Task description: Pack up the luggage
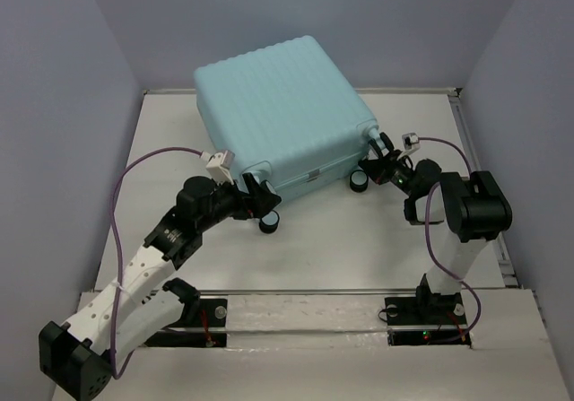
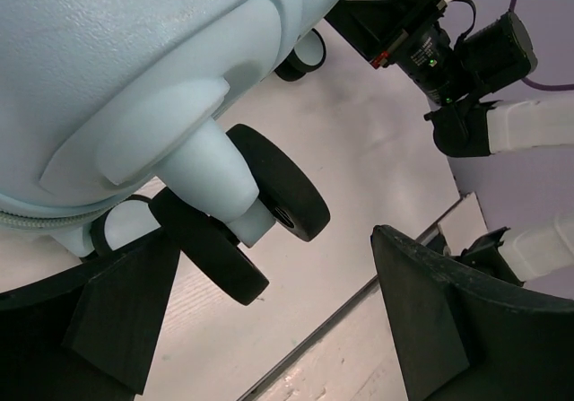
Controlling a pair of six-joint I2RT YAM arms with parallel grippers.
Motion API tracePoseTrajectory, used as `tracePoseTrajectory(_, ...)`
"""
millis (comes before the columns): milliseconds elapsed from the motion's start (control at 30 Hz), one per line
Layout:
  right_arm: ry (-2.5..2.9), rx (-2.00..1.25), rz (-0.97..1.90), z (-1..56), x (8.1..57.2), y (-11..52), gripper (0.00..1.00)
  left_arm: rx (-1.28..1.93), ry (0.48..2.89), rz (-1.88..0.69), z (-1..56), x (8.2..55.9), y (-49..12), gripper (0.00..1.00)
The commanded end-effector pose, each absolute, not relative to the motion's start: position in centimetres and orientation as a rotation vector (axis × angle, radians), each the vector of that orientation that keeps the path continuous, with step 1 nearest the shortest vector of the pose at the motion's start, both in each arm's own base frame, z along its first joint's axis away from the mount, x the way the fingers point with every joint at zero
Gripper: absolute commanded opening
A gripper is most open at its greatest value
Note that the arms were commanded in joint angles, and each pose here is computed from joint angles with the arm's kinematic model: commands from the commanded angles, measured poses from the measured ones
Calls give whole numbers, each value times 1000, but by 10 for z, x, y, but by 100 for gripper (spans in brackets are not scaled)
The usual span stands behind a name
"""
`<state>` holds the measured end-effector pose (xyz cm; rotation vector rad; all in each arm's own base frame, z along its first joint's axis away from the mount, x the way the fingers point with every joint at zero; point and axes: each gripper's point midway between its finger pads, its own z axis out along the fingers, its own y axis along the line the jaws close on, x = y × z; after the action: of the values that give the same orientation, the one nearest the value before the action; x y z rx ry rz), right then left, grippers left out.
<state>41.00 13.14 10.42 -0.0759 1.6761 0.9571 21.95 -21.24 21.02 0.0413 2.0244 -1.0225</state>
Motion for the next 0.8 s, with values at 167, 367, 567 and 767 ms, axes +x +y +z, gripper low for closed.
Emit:
tracePoseTrajectory(167, 1362, -163, 940, 175, 400, 133, 7, -13, 1914, -1150, 231, 229, -226, 99)
tracePoseTrajectory(367, 1390, -213, 969, 170, 374, 157, 7, -93, 1830, -1185, 242, 239, -226, 95)
tracePoseTrajectory(567, 1449, -339, 906, 163, 359, 203, 7, -228, 1758, -1144, 248, 253, -212, 44)
tracePoseTrajectory(767, 1504, -223, 820, 152, 364, 187, 7, -349, 1665, -933, 266, 246, -158, 6)
